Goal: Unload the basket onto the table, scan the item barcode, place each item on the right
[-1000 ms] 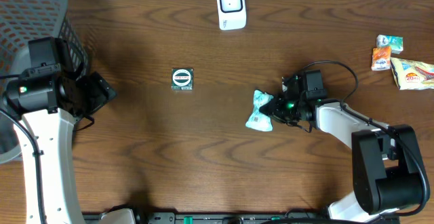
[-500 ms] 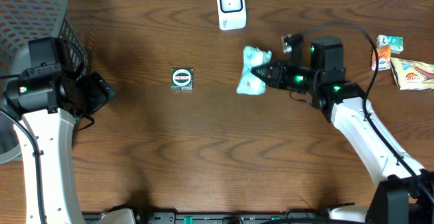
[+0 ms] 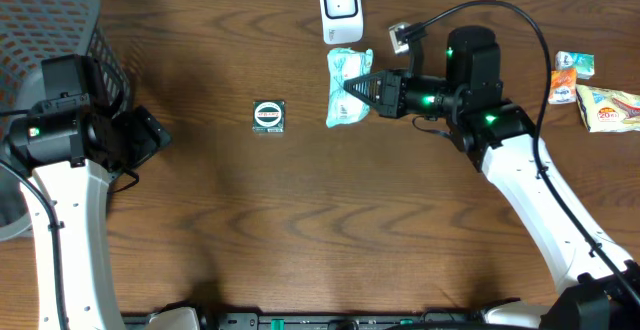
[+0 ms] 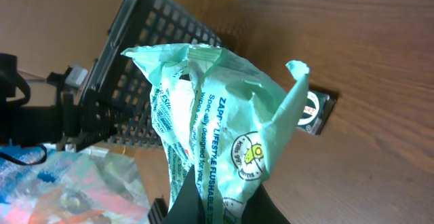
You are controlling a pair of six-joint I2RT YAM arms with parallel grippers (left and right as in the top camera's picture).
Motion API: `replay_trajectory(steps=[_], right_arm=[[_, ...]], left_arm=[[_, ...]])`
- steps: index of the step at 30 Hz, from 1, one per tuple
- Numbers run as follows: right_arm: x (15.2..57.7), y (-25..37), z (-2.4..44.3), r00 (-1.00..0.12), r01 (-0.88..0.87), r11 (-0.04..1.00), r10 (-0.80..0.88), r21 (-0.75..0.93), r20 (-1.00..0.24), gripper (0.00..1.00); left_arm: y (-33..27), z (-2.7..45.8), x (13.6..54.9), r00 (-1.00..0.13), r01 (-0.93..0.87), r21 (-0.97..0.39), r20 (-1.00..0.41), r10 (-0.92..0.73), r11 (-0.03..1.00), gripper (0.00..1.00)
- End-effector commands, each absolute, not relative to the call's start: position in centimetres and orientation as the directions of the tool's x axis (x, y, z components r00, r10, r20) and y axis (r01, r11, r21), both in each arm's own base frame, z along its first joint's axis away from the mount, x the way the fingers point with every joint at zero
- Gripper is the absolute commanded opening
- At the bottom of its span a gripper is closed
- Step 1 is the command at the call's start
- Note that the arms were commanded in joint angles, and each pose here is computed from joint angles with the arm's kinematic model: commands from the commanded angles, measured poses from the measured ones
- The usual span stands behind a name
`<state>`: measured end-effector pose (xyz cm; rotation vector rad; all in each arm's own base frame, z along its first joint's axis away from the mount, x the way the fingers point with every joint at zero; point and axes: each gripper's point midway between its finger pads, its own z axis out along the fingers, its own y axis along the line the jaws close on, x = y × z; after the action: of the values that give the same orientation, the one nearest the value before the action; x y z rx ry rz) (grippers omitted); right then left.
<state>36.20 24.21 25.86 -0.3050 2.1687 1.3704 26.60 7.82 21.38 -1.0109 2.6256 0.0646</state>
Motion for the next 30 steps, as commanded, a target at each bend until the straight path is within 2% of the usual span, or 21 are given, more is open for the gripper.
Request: replay_trajectory(steps=[1, 8, 26, 30], right_arm=[[36.1, 24.4, 26.8, -0.808, -0.474, 0.475, 0.101, 0.742, -0.58, 0.01], [36.2, 24.5, 26.2, -0.808, -0.454, 0.514, 0.107, 0.728, -0.58, 0.01], [35.5, 25.6, 26.1, -0.811, -0.467, 0.502, 0.084, 0.728, -0.578, 0.01], [35.7, 25.5, 25.7, -0.814, -0.45, 0.528, 0.09, 0.721, -0.574, 0.01]], left_arm=[[8.1, 21.4, 26.3, -0.688, -0.67, -0.061, -0.321, -0.65, 0.74, 0.97], [8.1, 21.4, 26.3, -0.688, -0.67, -0.061, -0.321, -0.65, 0.74, 0.98], [8.1, 21.4, 26.3, -0.688, -0.67, -0.061, -0.321, -0.65, 0.74, 0.98], [8.1, 21.4, 26.3, -0.688, -0.67, -0.061, -0.321, -0.65, 0.74, 0.98]])
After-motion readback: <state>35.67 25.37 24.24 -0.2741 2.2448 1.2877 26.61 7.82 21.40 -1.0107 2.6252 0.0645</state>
